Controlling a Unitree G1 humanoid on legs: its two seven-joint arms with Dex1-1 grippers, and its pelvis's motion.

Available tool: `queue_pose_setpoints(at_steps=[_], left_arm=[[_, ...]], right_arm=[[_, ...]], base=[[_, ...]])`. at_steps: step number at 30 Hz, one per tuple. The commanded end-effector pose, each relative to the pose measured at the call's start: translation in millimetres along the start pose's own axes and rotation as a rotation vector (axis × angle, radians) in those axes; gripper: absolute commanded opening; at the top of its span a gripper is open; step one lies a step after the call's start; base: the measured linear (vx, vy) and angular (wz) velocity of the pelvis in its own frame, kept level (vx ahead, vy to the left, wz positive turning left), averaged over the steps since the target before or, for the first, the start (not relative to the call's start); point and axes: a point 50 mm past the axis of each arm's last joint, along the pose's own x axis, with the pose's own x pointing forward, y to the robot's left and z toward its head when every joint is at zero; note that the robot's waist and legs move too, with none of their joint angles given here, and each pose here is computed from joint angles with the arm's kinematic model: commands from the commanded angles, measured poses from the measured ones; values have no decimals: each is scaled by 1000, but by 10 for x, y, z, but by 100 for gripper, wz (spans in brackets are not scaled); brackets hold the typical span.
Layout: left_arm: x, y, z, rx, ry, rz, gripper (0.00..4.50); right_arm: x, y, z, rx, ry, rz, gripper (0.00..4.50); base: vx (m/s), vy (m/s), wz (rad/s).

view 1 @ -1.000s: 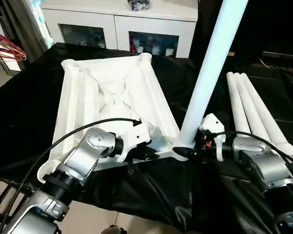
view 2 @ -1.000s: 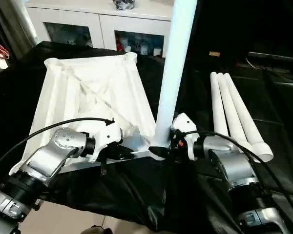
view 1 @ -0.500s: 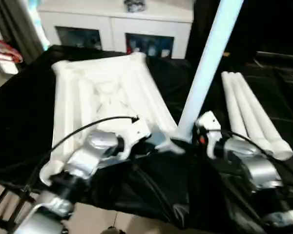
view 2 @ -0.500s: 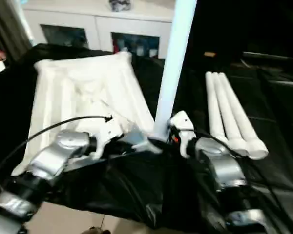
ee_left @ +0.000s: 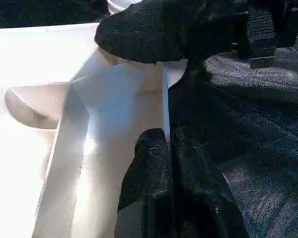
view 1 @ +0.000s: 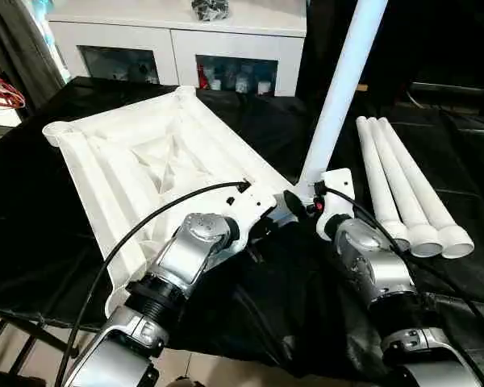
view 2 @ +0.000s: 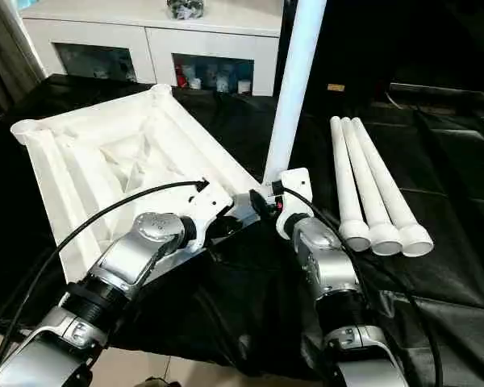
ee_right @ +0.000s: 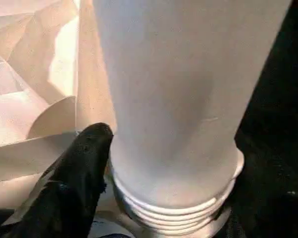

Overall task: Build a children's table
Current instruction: Rotate leg to tighten

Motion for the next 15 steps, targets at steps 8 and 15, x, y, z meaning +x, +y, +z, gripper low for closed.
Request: queue_pose_setpoints(at_steps=[8, 15], left_arm=[[-146, -105, 98, 130, -110, -209, 0], [-329, -157, -18, 173, -93, -405, 0]], right_arm=[[-196, -13, 31, -169, 25, 319, 383], [-448, -164, 86, -254, 79, 534, 383]], base=[[0, 0, 0], [0, 0, 0]])
